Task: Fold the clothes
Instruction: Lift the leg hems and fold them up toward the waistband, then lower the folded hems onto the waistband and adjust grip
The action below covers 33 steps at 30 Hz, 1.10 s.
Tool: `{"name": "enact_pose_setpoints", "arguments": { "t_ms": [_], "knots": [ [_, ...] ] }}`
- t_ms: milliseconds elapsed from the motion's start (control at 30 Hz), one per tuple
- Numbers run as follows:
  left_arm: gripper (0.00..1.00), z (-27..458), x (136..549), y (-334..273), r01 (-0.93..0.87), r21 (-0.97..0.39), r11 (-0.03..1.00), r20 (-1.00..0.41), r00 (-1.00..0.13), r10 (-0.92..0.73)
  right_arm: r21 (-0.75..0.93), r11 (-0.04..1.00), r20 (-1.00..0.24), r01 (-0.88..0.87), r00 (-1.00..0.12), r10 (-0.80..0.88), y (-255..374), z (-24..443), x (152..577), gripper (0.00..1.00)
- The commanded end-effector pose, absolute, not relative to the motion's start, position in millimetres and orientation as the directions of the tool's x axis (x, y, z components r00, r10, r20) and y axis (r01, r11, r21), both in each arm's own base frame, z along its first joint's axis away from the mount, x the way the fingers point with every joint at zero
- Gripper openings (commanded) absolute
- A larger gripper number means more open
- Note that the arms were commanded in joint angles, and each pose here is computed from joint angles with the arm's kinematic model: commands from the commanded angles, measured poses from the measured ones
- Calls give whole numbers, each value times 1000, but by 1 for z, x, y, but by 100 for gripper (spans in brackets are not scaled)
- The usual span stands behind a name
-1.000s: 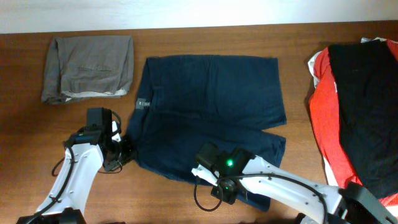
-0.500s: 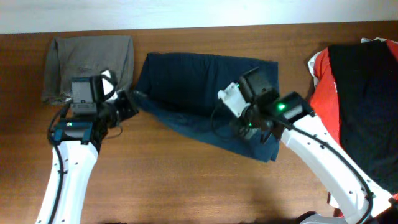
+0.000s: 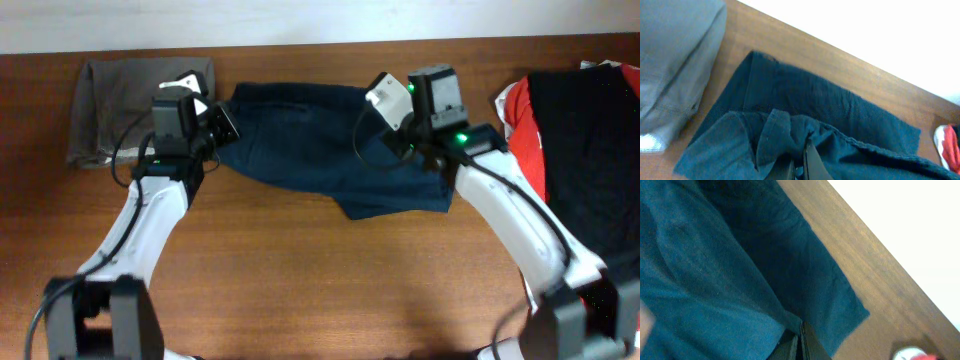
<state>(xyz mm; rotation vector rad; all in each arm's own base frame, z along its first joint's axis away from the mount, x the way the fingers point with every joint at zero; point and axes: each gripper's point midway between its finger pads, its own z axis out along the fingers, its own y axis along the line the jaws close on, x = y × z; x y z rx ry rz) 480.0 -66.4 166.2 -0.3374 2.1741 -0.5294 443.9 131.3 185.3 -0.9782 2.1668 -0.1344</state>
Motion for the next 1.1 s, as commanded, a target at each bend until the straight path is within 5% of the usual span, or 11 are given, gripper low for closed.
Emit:
{"name": "enact_pose_setpoints", "arguments": {
  "t_ms": [0,200,267,300,333,533,633,667,700,733,1067],
  "knots": [
    [1,133,504,-73,-52,-480,876,-683,-604,-410,-375,703,-568,-605,-449,-689,133,148,472,4],
    [1,55,532,-91,-23,-469,883,-693,-610,-384,-354,698,-532,-622,-480,-698,140,72,498,5],
    [39,45,538,-90,-20,-467,884,-703,-598,-385,-387,706,-536,-593,-478,-696,136,70,507,31],
    [87,55,543,-92,28,-446,894,-743,-568,-353,-422,725,-560,-544,-472,-681,130,79,519,64],
    [99,75,551,-98,104,-423,900,-791,-526,-311,-423,785,-626,-452,-480,-614,123,95,533,84],
    [100,194,537,-97,130,-391,911,-807,-524,-271,-180,949,-751,-257,-588,-302,86,179,508,98],
    [99,127,475,-90,0,-359,934,-567,-794,-218,61,948,-504,-314,-829,-242,103,123,435,98],
    [78,106,452,-88,-1,-319,948,-483,-860,-163,106,943,-392,-316,-885,-252,104,105,408,37],
    [46,99,444,-87,-14,-313,950,-444,-882,-159,114,944,-338,-309,-906,-256,102,97,397,9],
    [1,89,436,-89,-22,-308,951,-405,-902,-152,126,950,-273,-287,-930,-245,100,85,386,4],
    [1,-30,427,-139,93,-173,981,-287,-957,41,64,996,-16,-55,-998,-54,72,-38,323,4]
  ]
}}
